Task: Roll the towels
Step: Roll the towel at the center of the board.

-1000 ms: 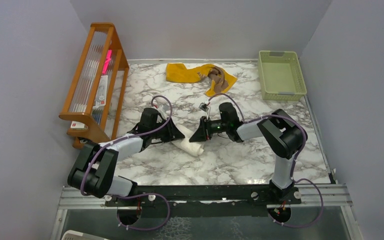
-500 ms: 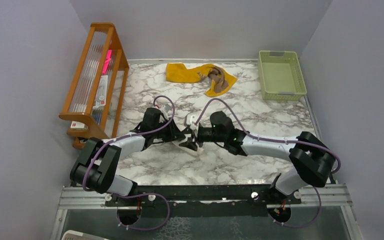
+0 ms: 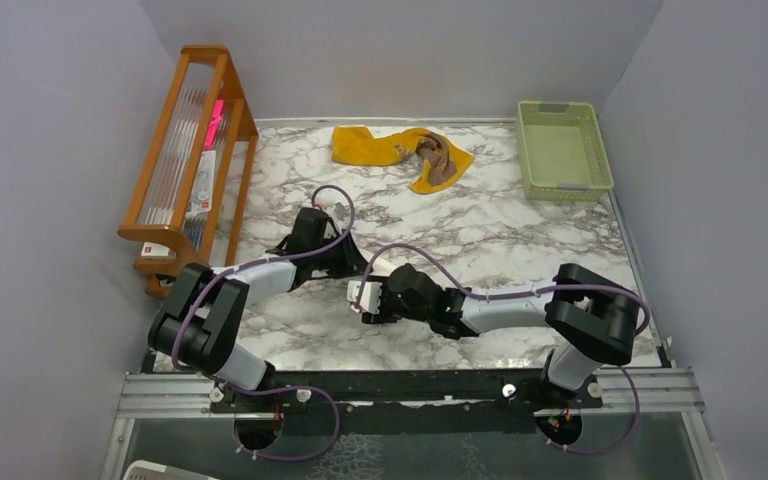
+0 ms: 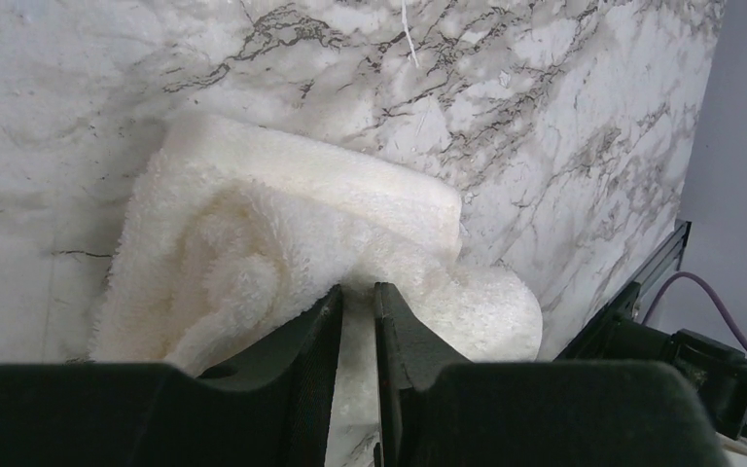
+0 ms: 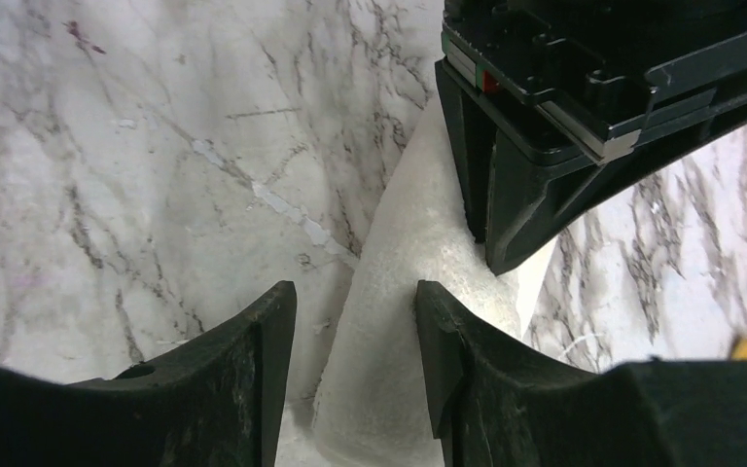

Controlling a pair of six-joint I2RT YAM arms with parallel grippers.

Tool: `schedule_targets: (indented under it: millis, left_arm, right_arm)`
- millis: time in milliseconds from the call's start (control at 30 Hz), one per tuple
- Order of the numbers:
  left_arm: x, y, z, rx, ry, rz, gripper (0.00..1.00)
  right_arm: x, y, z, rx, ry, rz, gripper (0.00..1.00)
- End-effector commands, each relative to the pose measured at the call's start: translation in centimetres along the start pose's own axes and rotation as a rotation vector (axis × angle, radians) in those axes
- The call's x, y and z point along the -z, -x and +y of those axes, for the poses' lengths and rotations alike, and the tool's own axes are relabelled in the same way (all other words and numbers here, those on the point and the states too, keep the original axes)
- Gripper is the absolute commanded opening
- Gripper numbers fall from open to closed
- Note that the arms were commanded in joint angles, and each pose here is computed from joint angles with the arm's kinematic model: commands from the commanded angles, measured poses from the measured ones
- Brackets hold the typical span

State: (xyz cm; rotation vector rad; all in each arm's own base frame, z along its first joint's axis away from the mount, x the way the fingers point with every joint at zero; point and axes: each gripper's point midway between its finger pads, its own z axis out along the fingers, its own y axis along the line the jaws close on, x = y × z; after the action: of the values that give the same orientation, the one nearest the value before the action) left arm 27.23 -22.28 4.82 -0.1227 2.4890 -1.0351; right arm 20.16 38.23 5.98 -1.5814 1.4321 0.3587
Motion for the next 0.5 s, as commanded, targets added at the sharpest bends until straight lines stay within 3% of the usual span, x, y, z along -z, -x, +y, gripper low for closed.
schedule_targets:
  millis: [0, 300, 467]
  left_arm:
    - [-0.5, -0.1, 2.8, -0.009, 0.136, 0.011, 0.23]
    - [-1.0, 0.1, 2.4, -0.034, 0.130, 0.046, 0.23]
    - [-1.2, -0.1, 1.9, -0.045, 0.116, 0.069, 0.23]
  right_arm:
    - [0.1, -2.5, -1.8, 0.065, -0.143, 0.125, 0.48]
    - [-0.5, -6.0, -3.0, 0.052, -0.254, 0.292, 0.38]
    - [-0.5, -6.2, -3.5, 0.018, -0.299, 0.303, 0.21]
